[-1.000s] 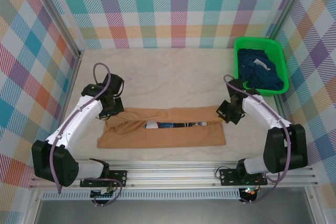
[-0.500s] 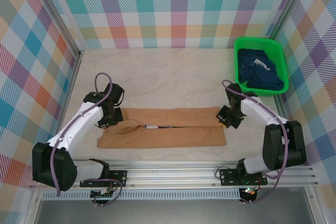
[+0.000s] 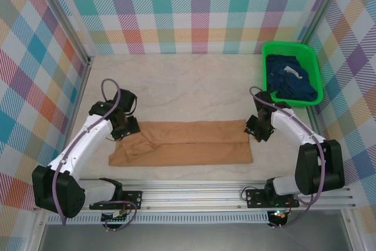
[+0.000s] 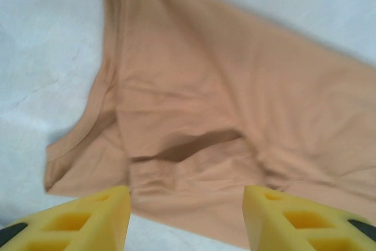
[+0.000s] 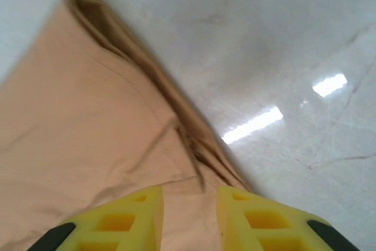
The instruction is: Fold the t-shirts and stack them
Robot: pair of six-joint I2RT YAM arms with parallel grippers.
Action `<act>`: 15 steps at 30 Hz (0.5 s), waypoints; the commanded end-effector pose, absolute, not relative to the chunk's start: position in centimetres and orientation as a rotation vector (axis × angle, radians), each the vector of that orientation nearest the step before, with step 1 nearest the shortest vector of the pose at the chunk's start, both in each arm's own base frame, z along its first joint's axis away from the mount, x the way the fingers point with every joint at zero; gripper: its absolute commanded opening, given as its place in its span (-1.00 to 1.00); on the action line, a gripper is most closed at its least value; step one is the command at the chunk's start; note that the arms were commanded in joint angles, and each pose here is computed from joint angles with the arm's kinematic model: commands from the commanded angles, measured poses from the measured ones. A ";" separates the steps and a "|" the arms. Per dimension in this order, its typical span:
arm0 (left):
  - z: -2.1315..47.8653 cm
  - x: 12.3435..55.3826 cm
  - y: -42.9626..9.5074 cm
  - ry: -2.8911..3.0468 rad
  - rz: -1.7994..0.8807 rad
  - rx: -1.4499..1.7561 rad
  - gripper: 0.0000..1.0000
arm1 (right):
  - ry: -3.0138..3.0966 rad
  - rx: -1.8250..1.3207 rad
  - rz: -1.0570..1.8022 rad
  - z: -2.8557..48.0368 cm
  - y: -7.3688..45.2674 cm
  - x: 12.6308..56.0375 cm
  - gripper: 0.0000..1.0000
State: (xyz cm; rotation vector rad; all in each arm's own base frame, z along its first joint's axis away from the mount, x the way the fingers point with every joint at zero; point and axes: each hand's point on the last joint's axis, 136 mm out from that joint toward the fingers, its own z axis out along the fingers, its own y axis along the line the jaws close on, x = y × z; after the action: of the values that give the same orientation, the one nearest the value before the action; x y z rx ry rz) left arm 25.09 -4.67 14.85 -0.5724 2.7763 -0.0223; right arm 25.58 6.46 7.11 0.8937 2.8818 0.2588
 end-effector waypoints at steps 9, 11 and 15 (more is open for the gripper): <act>8.3 34.5 -0.5 2.818 -0.126 -0.966 -0.09 | 2.893 0.856 0.391 5.2 10.5 32.7 -0.53; 7.0 35.1 0.0 2.837 -0.120 -0.978 -0.15 | 2.914 0.909 0.388 4.3 10.7 32.5 -0.53; 4.7 34.5 1.0 2.905 -0.016 -0.975 -0.22 | 2.966 0.985 0.306 1.9 10.1 31.1 -0.54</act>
State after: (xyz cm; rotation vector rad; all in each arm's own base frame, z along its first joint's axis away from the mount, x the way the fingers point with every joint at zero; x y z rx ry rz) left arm 33.85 0.42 4.71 -1.0020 2.9025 -0.0399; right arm 31.84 10.09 2.81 0.9099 2.9458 0.3261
